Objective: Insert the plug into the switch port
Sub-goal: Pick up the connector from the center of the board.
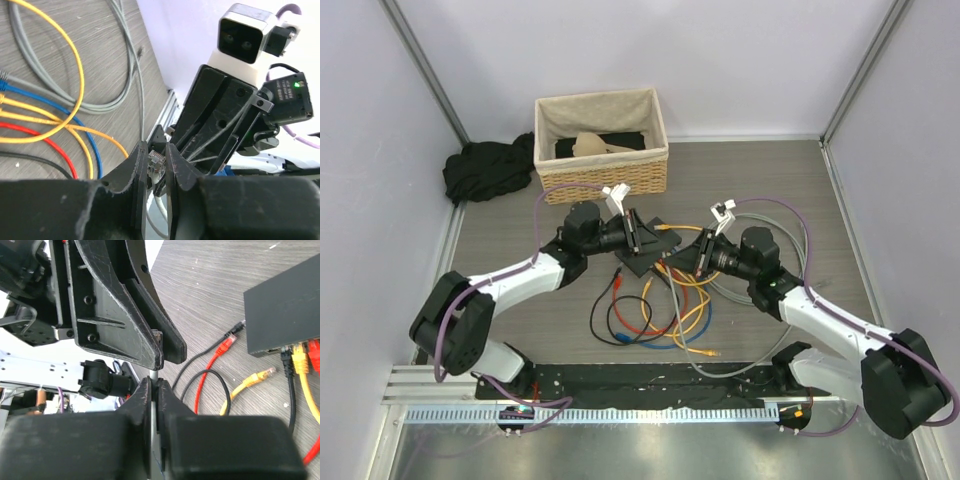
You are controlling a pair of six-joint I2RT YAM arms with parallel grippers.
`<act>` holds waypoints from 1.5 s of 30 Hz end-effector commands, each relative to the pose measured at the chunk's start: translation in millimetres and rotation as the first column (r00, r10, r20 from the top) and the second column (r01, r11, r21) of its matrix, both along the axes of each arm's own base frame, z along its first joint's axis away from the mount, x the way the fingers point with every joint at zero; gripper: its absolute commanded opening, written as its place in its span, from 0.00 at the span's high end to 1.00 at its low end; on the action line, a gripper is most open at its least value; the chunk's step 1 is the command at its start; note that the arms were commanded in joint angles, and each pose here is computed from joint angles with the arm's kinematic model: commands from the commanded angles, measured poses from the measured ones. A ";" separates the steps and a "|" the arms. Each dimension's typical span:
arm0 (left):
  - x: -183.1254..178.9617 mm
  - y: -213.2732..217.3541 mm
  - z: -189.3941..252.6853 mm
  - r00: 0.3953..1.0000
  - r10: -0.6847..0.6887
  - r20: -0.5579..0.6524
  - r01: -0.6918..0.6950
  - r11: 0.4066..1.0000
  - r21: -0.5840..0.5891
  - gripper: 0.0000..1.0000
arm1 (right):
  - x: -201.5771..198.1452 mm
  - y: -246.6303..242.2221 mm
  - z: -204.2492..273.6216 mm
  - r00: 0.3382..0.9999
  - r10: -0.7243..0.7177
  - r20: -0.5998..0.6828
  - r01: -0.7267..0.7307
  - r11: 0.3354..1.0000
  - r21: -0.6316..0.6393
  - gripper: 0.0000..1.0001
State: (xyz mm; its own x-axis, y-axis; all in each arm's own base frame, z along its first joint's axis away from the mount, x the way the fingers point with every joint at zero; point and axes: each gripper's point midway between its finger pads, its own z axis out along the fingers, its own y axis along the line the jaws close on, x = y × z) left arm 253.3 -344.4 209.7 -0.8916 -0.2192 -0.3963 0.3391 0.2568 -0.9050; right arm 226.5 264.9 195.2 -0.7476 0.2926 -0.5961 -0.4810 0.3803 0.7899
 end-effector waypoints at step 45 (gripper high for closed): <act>-0.2 63.4 -48.4 0.699 0.685 -0.203 -0.448 0.641 0.623 1.00 | 8.4 63.4 -20.0 0.765 -0.064 0.641 0.427 0.795 -0.430 0.40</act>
